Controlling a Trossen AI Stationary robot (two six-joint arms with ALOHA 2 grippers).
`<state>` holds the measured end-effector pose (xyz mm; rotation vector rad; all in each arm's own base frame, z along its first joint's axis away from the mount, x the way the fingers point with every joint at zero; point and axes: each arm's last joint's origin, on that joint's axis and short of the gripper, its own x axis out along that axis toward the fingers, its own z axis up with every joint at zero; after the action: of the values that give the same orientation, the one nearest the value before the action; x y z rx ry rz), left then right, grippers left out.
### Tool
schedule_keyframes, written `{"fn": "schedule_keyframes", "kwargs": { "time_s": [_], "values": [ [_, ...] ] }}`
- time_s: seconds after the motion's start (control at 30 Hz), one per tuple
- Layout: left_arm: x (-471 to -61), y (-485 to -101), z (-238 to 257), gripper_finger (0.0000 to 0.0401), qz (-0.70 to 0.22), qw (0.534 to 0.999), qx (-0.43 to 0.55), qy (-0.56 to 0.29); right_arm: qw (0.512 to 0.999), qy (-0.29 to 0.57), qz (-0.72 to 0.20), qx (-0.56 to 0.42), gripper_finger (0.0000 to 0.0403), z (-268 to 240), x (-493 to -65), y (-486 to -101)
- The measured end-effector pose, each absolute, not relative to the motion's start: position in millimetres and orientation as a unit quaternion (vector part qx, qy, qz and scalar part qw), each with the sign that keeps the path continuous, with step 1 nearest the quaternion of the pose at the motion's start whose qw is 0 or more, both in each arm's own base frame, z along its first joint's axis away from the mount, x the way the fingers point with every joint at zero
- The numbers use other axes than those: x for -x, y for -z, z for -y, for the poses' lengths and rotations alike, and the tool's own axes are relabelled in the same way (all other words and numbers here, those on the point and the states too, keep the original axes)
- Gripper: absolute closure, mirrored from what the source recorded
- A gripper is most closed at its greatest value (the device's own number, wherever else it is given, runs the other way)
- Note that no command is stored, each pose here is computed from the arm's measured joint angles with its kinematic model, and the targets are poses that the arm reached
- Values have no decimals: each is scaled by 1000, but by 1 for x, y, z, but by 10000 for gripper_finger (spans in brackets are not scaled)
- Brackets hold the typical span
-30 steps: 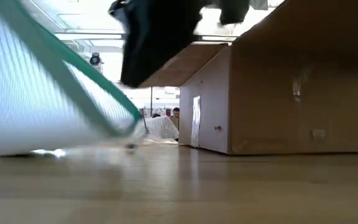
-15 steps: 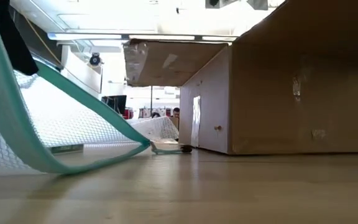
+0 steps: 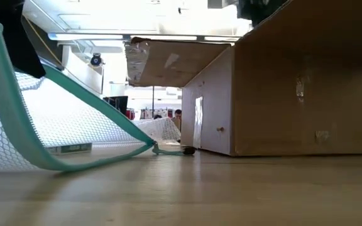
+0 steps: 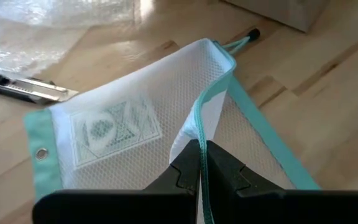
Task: Unpack boxes
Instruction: Put the blue calculator into the white zip bag
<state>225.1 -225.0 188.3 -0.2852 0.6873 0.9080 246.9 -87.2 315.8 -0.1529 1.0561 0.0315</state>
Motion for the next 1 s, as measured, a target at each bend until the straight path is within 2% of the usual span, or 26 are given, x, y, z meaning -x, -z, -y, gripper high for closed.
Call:
{"fn": "schedule_keyframes", "kwargs": {
  "time_s": [0.2,0.3,0.43,0.57,0.73,0.87,1.0],
  "values": [
    [-229,-188,221,401,-327,829,130,-434,836,-49,-540,87,161,87,-261,-252],
    [-231,-188,219,401,-332,831,118,-431,818,-26,-562,116,119,84,-275,-226],
    [-232,-188,218,401,-335,832,110,-429,767,29,-618,173,109,83,-286,-196],
    [-231,-188,219,401,-337,835,102,-423,736,50,-649,185,137,89,-294,-172],
    [-231,-188,220,401,-335,836,102,-422,706,93,-680,175,193,102,-294,-154],
    [-231,-188,220,401,-335,836,103,-422,701,139,-682,157,272,112,-290,-156],
    [-230,-188,221,401,-334,837,103,-420,696,187,-668,184,366,111,-285,-175]
  ]
}}
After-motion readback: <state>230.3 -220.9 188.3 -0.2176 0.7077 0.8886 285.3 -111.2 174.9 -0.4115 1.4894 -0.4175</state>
